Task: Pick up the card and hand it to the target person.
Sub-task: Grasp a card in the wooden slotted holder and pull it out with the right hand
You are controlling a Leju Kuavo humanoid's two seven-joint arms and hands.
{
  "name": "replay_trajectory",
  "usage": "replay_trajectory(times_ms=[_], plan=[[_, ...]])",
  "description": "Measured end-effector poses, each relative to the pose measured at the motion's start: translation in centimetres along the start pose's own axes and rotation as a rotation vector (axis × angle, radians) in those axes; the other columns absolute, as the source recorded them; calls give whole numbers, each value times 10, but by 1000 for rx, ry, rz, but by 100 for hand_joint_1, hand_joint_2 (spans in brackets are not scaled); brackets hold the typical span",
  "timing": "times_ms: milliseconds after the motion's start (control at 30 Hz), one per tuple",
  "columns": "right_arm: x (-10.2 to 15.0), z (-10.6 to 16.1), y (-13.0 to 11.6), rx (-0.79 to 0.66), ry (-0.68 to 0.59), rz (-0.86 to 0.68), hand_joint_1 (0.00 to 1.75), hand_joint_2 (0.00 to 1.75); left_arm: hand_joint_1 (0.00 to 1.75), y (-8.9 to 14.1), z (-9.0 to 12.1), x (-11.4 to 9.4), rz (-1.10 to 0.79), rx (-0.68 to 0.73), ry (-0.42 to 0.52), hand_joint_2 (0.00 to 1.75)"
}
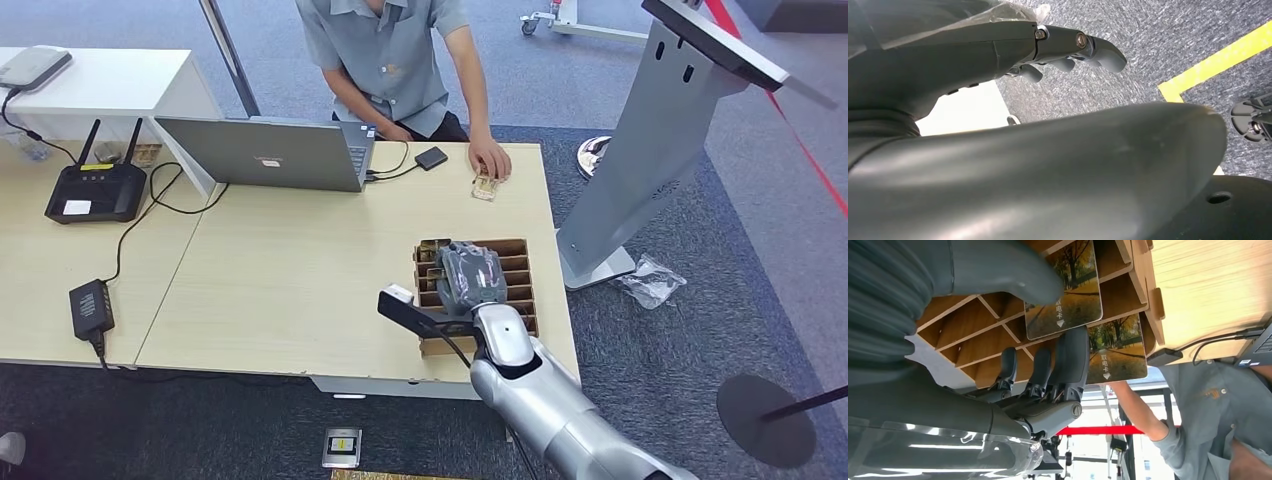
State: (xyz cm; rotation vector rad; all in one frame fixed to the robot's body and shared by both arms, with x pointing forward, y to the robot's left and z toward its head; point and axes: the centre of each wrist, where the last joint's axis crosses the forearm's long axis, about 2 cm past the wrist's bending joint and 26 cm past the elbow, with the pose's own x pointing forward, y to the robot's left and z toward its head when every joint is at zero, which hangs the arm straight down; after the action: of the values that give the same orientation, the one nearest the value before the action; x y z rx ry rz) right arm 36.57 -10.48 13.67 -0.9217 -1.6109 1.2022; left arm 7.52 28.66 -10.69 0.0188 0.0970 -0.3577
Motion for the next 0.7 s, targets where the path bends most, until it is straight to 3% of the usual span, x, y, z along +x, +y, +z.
replay_trajectory(times_ms=[100,167,700], plan=[[0,-1,0,2,1,0,161,175,0,0,0,0,1,0,0,0],[0,-1,0,4,2,0,173,175,0,0,0,0,2,-1,0,0],[1,1,-3,-73,-34,-14,175,175,0,0,0,0,16,3,2,0]])
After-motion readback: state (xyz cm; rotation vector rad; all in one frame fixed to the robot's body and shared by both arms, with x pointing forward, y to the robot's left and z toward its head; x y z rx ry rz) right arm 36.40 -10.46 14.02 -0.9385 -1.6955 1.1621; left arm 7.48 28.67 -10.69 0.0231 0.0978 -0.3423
